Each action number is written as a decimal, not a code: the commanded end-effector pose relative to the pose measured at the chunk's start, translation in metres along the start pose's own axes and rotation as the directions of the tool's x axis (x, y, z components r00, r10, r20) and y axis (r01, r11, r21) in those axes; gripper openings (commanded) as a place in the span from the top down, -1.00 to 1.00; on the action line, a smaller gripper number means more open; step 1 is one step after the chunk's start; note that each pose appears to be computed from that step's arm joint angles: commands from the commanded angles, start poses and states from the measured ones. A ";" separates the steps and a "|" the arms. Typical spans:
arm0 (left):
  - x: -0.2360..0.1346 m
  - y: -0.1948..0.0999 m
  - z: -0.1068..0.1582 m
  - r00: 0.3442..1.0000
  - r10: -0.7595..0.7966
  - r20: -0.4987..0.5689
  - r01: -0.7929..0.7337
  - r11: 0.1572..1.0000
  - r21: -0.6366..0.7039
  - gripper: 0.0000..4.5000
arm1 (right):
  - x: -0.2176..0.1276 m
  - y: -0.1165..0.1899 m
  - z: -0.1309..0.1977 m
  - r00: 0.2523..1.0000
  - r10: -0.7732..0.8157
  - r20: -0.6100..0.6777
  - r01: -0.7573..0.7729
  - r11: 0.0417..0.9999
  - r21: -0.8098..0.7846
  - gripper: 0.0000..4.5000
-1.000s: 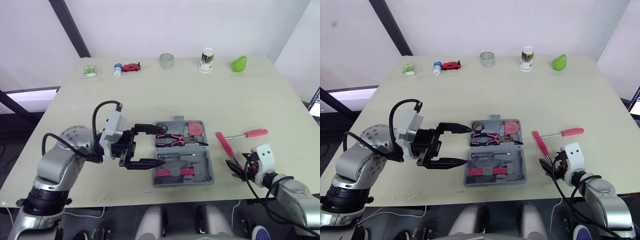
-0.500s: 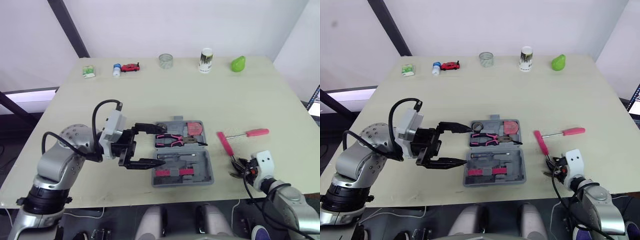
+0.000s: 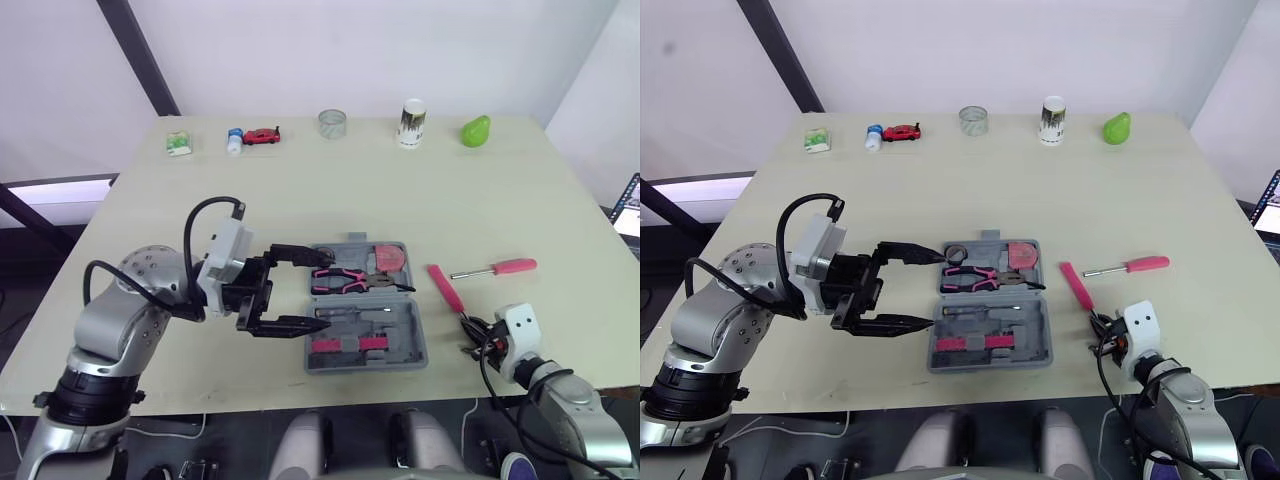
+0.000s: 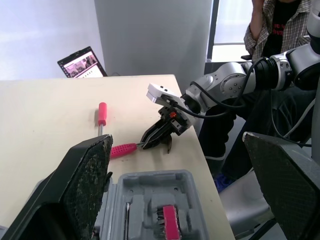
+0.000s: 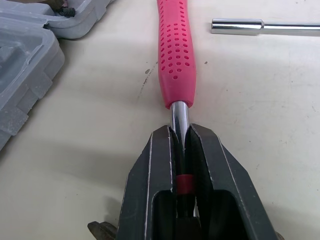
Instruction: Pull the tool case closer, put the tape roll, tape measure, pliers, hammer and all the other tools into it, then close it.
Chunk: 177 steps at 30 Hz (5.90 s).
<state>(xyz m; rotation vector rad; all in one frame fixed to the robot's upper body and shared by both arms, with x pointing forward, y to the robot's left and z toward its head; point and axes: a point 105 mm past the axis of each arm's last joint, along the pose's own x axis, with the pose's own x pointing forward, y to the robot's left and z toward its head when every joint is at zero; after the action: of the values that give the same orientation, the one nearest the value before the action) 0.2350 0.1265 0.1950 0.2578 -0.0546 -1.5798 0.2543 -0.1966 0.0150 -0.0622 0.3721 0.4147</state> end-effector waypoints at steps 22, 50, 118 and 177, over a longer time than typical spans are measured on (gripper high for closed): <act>-0.064 -0.012 -0.030 0.986 -0.008 -0.164 0.008 1.000 -0.005 -1.00 | -0.025 0.041 0.101 0.835 0.457 -0.307 -0.549 0.726 -0.413 0.97; -0.097 -0.026 -0.038 0.968 0.074 -0.238 -0.060 0.996 0.065 -1.00 | 0.044 0.127 0.102 0.684 0.438 -0.583 -0.727 0.344 -0.594 0.97; -0.083 -0.018 -0.038 0.986 0.045 -0.163 -0.037 0.998 0.053 -1.00 | 0.061 0.155 0.098 0.623 0.728 -0.287 -0.737 0.424 -0.526 0.99; -0.211 -0.066 -0.142 0.389 0.879 -0.275 -0.921 0.361 -0.150 -1.00 | -0.133 -0.095 -0.013 0.928 -0.273 0.256 0.254 0.962 0.105 -0.98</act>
<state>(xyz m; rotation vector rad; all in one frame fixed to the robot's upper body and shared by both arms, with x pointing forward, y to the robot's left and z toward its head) 0.2017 0.3499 0.0638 0.0439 0.1631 -0.4171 0.1770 -0.3272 0.0383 0.0416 0.1526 0.1658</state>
